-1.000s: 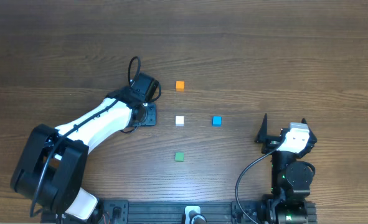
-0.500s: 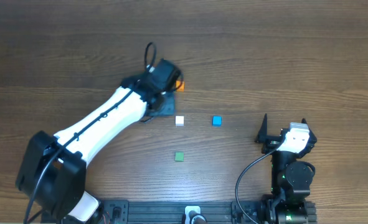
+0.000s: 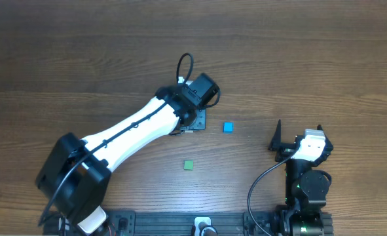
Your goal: Stack Cubes
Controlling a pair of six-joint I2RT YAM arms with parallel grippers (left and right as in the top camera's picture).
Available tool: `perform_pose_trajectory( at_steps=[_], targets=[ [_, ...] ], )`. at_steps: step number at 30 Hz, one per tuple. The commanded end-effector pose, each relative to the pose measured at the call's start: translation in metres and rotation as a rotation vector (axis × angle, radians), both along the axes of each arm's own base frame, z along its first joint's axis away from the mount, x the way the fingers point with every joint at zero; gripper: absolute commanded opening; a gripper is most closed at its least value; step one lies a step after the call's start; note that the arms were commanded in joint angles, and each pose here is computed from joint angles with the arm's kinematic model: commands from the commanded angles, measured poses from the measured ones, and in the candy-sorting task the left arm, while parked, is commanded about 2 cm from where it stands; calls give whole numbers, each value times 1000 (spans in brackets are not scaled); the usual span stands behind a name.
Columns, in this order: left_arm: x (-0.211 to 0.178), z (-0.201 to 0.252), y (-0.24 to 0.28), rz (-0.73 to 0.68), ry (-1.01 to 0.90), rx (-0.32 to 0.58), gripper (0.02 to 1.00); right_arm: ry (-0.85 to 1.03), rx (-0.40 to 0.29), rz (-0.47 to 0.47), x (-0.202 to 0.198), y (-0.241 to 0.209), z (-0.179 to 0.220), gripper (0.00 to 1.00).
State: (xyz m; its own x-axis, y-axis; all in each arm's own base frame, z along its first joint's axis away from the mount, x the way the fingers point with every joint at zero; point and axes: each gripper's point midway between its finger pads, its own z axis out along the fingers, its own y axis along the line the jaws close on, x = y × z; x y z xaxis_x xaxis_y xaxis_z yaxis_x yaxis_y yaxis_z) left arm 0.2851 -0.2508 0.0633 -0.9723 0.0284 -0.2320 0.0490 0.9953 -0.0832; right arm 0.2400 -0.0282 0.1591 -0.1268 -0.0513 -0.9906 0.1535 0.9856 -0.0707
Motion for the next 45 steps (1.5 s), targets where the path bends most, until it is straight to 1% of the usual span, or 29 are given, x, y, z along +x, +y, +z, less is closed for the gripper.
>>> perform_pose_trajectory(
  at_steps=[1,15,45],
  targets=[
    [1,-8,-2,29,6,19,163,-2,4,1,0,0,-2,991],
    [1,-29,-3,29,36,45,165,-2,4,1,0,0,-2,991],
    [4,-35,0,36,30,65,185,-3,4,1,0,0,-2,991]
  ],
)
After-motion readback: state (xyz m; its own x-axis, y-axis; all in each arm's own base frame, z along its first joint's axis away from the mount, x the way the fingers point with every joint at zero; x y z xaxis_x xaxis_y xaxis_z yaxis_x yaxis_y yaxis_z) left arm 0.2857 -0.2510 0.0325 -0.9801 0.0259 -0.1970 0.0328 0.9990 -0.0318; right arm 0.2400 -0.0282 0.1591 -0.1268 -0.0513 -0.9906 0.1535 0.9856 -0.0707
